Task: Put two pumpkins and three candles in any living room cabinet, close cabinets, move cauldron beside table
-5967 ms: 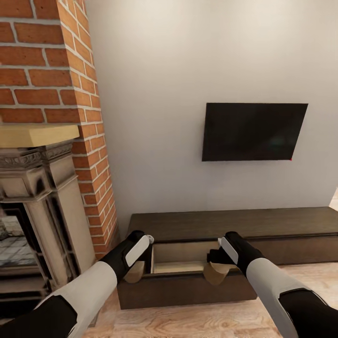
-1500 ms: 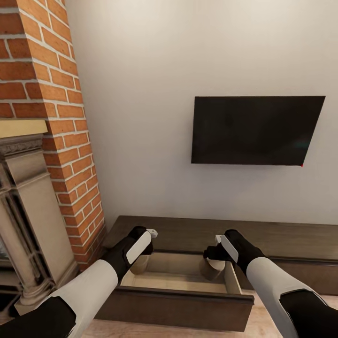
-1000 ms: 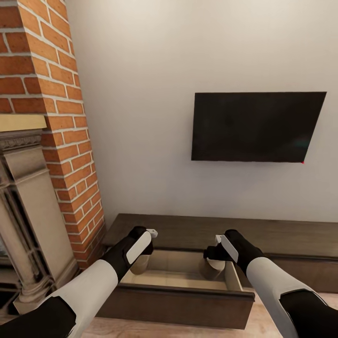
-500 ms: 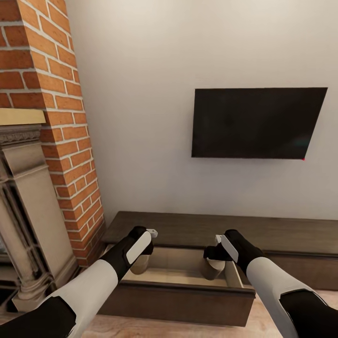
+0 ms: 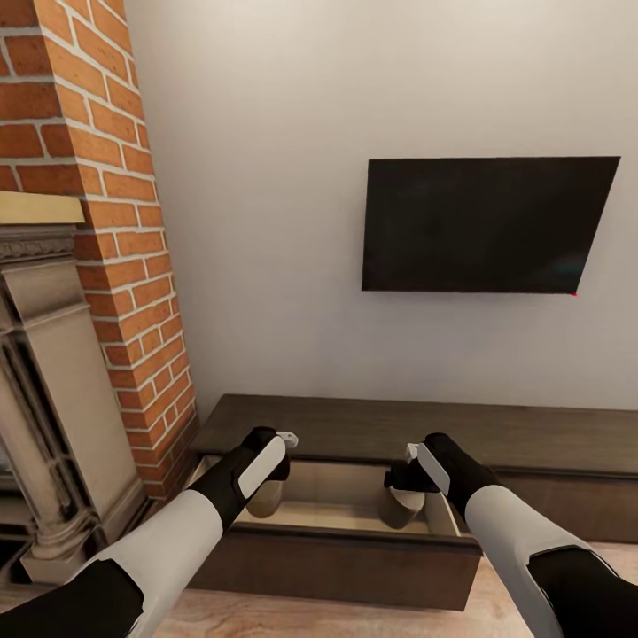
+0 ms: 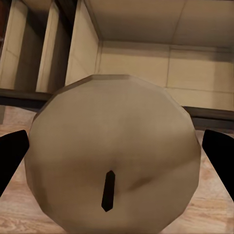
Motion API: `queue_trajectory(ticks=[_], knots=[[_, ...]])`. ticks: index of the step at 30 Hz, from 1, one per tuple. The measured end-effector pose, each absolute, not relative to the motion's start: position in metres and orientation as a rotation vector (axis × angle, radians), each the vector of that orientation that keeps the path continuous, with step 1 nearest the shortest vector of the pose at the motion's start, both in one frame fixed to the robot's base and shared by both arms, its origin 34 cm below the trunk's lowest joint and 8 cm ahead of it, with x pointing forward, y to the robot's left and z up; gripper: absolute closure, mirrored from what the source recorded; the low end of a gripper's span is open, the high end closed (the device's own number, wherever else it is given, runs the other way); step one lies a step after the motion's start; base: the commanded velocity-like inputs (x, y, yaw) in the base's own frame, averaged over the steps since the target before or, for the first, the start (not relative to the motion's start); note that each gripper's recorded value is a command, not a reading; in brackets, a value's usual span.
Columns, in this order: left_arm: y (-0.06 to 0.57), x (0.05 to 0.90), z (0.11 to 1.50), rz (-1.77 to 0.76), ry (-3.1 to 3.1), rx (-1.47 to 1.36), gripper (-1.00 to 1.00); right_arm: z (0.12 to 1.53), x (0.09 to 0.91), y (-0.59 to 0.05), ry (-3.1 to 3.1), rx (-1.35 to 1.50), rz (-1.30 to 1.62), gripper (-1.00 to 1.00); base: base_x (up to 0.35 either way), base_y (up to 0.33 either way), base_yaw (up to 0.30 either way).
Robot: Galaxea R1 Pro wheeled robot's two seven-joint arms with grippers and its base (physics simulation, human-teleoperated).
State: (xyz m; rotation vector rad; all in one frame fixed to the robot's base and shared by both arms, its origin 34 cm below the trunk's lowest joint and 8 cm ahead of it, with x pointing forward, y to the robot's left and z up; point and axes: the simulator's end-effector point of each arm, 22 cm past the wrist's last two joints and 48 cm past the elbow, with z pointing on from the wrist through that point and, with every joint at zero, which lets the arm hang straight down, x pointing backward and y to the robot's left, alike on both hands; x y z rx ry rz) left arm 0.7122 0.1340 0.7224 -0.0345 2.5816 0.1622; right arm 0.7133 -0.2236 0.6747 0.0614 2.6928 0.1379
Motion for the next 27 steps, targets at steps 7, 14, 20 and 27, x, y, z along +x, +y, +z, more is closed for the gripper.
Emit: queue_trajectory(ticks=[7,14,20,27], knots=[[0.134,0.711,0.709,0.158,2.576,-0.039,1.0,0.661,0.711,-0.223,2.693,0.061,0.139,1.0,0.0,0.0,0.0],[0.134,0.712,0.71,0.158,2.574,-0.039,1.0,0.661,0.712,-0.223,2.692,0.062,0.14,1.0,0.0,0.0,0.0],[0.133,0.712,0.71,0.157,2.574,-0.04,1.0,0.661,0.712,-0.223,2.692,0.061,0.14,1.0,0.0,0.0,0.0],[0.134,0.711,0.71,0.158,2.575,-0.038,1.0,0.662,0.711,-0.223,2.692,0.059,0.139,1.0,0.123,0.0,0.0]])
